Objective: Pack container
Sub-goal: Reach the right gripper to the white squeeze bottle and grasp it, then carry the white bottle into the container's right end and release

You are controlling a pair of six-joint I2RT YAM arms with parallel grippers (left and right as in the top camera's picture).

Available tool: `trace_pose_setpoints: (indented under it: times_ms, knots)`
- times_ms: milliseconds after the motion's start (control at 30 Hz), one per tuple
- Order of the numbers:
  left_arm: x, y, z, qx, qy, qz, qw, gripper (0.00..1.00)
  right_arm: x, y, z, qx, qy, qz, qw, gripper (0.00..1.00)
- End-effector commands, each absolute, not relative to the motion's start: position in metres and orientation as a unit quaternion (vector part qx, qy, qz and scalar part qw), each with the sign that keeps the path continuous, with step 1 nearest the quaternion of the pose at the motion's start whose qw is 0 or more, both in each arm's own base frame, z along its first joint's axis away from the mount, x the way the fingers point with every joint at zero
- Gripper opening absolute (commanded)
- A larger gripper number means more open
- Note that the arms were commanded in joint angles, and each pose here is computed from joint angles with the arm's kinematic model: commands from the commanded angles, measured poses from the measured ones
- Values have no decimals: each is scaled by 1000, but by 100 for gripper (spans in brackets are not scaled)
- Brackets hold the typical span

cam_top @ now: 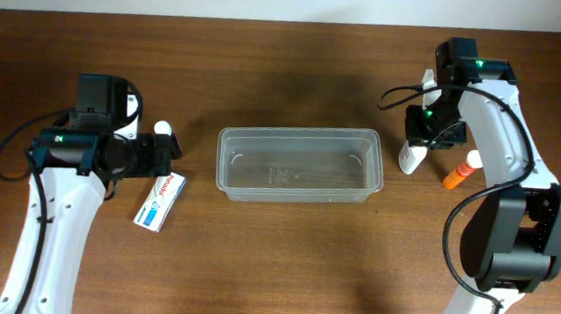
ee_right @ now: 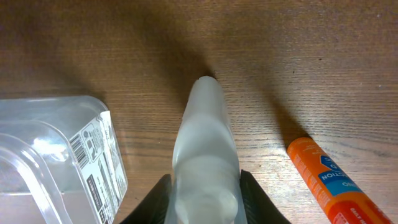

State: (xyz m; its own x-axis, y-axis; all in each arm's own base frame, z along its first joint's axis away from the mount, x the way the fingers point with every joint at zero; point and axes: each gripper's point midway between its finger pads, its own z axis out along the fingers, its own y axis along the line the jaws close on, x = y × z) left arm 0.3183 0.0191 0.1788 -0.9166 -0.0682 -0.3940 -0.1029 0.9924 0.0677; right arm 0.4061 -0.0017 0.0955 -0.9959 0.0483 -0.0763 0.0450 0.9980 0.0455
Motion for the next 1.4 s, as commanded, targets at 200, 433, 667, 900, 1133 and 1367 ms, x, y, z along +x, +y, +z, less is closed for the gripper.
trace_pose_setpoints:
  times_ms: [200,433,667,900,1133,1367]
  knots:
    - [323,17,185,-35,977,40,208,99,410,9,189,18,993,50,110,22]
    - [323,18,185,-35,977,41,208,99,377,38,259,-5,984,105,144,22]
    - [323,17,185,-35,977,41,208,99,356,87,261,-71,983,113,124,22]
    - [322,18,185,-36,977,41,207,100,350,126,229,-112,985,106,83,21]
    - [322,18,185,-36,977,41,207,99,361,119,185,-79,991,85,74,21]
    - [323,17,185,-35,977,41,207,99,379,121,143,-78,988,88,96,21]
